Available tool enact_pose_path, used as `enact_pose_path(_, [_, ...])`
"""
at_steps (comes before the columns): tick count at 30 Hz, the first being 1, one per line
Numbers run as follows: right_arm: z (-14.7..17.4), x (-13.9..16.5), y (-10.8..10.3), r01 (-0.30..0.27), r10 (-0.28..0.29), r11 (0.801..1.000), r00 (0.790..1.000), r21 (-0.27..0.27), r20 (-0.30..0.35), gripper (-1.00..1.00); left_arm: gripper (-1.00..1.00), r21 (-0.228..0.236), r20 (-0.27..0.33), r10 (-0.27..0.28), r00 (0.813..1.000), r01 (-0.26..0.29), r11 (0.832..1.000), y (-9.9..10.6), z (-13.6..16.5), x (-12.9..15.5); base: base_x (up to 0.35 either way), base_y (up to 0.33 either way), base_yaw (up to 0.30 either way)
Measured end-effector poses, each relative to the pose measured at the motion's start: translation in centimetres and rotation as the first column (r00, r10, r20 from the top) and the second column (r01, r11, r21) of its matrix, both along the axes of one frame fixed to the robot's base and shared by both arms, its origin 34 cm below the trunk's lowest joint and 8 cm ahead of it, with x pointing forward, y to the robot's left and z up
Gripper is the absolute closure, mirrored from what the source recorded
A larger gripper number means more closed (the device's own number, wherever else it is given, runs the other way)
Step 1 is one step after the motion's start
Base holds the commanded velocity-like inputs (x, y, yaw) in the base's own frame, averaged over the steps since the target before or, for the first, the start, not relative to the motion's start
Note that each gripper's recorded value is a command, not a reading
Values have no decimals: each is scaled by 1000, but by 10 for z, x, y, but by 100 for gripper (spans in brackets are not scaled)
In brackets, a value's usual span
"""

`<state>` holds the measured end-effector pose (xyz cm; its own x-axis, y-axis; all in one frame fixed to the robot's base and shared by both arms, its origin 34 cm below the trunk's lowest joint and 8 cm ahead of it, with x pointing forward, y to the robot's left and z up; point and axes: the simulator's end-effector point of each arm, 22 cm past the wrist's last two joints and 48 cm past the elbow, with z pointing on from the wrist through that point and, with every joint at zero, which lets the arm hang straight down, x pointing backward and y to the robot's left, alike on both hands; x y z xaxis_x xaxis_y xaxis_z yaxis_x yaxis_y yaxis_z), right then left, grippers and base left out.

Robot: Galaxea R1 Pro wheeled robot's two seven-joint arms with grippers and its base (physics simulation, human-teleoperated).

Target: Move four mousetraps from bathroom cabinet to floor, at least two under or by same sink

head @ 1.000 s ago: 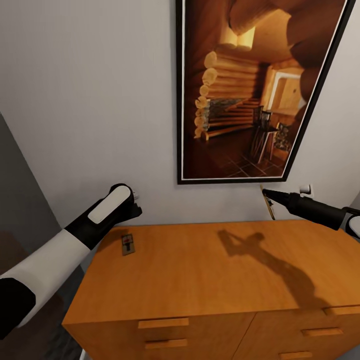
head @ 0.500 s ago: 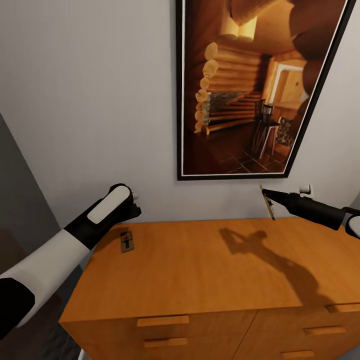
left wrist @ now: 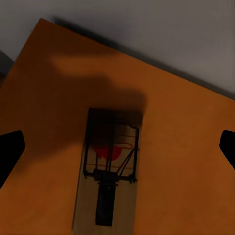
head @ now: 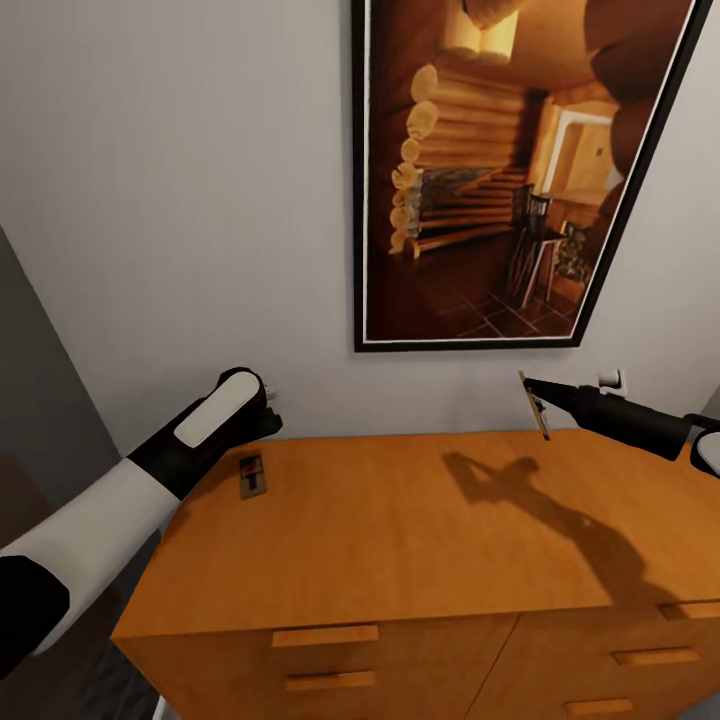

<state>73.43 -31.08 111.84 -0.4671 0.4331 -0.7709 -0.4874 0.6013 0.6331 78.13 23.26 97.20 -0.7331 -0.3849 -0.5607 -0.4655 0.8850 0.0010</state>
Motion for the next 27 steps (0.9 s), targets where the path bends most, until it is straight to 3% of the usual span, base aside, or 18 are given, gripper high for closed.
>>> enact_pose_path(27, [-43,-1,0,-2,2,1000,1000,1,1,100,-100,8,-27,32,999,-32,999,10,-54,-3,0,0,0])
